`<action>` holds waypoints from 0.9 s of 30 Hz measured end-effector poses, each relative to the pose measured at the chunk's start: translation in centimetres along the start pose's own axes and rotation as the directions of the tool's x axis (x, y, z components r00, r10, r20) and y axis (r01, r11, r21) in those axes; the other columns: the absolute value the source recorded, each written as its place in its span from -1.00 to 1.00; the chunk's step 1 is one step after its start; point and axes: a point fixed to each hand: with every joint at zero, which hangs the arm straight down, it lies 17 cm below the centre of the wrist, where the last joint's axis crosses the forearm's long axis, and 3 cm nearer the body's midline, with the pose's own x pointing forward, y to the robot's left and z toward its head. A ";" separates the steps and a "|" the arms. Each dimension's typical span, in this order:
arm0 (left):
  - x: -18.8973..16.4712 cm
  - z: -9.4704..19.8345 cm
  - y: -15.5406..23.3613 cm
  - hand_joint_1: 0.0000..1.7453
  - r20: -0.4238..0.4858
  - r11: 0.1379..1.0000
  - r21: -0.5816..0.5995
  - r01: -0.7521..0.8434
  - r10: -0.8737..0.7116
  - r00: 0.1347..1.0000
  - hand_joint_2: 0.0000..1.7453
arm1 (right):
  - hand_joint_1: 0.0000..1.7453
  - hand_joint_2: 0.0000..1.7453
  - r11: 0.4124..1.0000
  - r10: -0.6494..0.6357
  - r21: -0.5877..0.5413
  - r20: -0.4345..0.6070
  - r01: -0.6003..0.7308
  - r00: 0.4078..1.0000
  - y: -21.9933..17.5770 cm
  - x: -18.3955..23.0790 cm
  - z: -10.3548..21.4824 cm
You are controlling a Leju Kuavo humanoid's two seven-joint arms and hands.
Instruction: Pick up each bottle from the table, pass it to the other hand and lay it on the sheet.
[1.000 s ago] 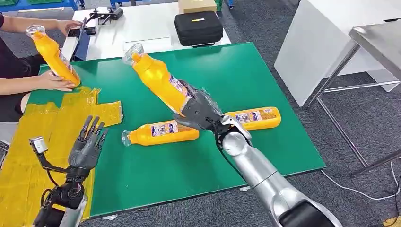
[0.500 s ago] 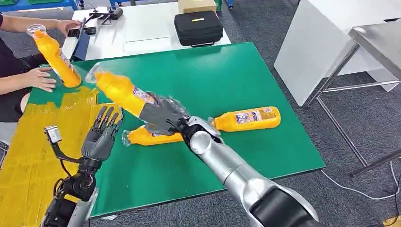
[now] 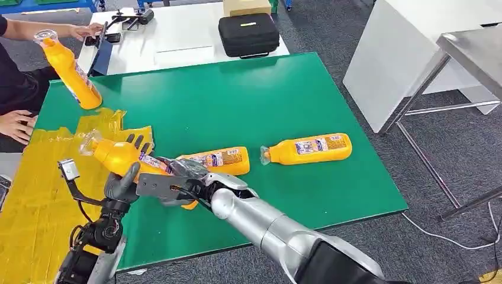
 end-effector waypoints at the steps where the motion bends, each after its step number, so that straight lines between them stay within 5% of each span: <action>1: 0.0 0.0 0.1 -0.56 0.000 1.000 0.003 0.000 0.000 1.000 1.00 | 1.00 1.00 1.000 0.010 0.005 -0.001 -0.010 1.000 0.2 0.0 0.0; 2: -0.1 0.1 0.1 1.00 0.000 1.000 0.004 0.000 0.000 1.000 1.00 | 1.00 1.00 1.000 0.017 0.008 -0.002 -0.017 1.000 0.2 0.0 0.0; 17: 0.4 0.4 -0.2 1.00 0.021 0.999 -0.023 -0.034 0.035 0.999 1.00 | 1.00 1.00 0.998 0.056 0.003 -0.004 -0.056 0.998 0.0 -0.4 -0.1; 18: 0.4 0.4 -0.2 1.00 0.021 0.999 -0.023 -0.036 0.036 0.999 1.00 | -0.98 1.00 0.998 0.056 0.002 -0.006 -0.056 0.998 -0.1 -0.5 -0.1; 19: 0.5 0.3 -0.3 1.00 0.023 0.999 -0.023 -0.037 0.038 0.999 1.00 | -1.00 -1.00 0.998 0.058 -0.001 -0.008 -0.058 0.998 -0.1 -0.5 -0.1; 27: 2.7 -1.2 0.8 1.00 0.120 0.984 0.060 0.166 -0.173 0.978 1.00 | -1.00 -1.00 0.998 0.043 -0.039 -0.041 -0.045 0.998 -1.0 -2.3 0.1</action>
